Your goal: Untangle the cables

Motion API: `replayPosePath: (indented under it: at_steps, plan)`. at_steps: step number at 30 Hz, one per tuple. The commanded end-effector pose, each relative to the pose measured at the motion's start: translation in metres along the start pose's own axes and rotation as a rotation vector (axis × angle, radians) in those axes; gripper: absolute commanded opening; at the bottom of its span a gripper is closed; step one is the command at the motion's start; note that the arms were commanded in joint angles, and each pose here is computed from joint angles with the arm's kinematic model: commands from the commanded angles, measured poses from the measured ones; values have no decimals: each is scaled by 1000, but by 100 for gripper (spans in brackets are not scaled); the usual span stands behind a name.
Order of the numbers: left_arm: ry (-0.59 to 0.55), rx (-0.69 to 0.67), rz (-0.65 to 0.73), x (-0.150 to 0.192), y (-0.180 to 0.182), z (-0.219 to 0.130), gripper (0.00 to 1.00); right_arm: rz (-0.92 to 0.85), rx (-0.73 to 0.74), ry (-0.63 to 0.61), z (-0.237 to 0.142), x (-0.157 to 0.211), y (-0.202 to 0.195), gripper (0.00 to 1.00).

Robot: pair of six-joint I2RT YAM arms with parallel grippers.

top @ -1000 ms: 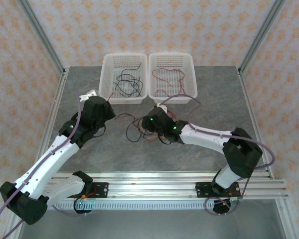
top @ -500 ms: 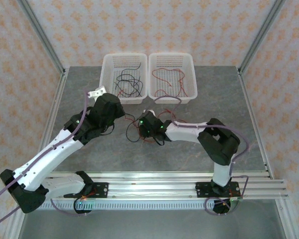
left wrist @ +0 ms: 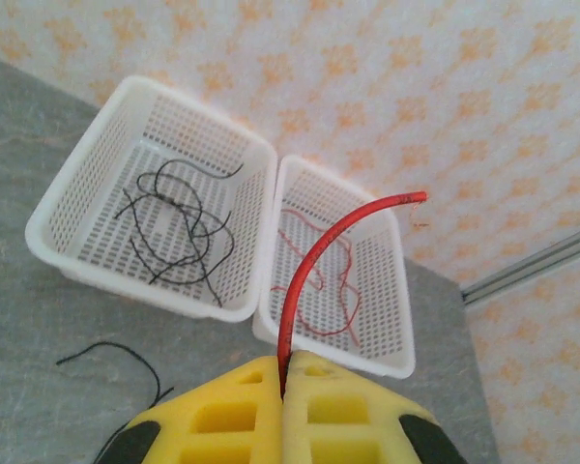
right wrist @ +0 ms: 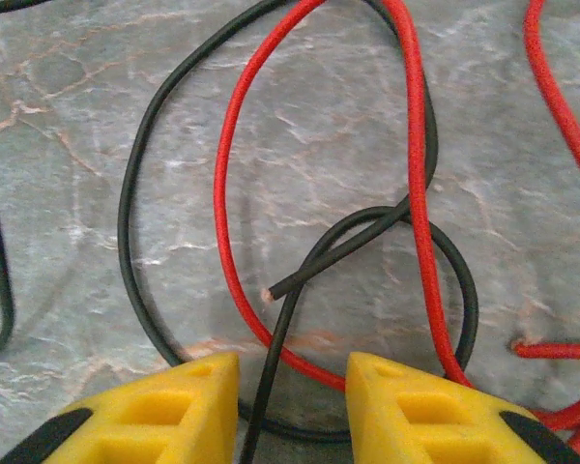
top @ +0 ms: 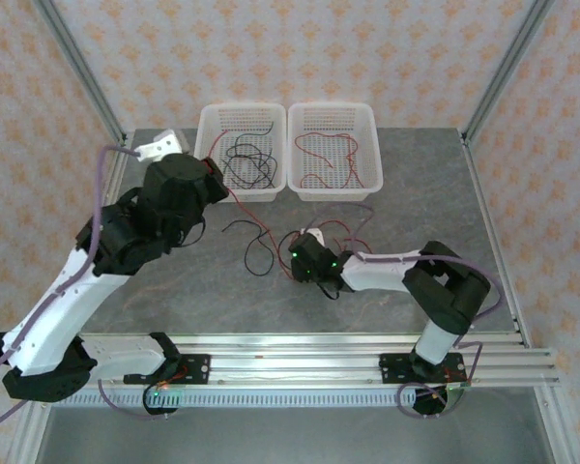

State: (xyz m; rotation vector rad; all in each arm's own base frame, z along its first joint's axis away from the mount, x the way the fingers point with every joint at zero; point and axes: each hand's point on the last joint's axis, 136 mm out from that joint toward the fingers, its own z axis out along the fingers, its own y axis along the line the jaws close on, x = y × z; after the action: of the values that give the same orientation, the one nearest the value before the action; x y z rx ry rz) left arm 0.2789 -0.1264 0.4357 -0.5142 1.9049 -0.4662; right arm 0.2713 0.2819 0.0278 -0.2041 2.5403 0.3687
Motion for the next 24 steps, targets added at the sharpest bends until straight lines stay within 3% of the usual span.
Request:
replayPosePath:
  at_steps: [1, 7, 17, 24]
  plan:
    - [-12, -20, 78, -10, -1, -7, 0, 37, 87, -30, -7, 1, -21, 35]
    - [-41, 31, 109, -30, -23, -14, 0, 57, 139, -58, -18, -7, -31, 36]
    - [-148, 118, 160, -78, -70, -23, 0, 102, 56, -114, -48, -25, -20, 36]
    - [-319, 324, 122, -119, -114, -47, 0, 146, 47, -170, -79, -38, -25, 37]
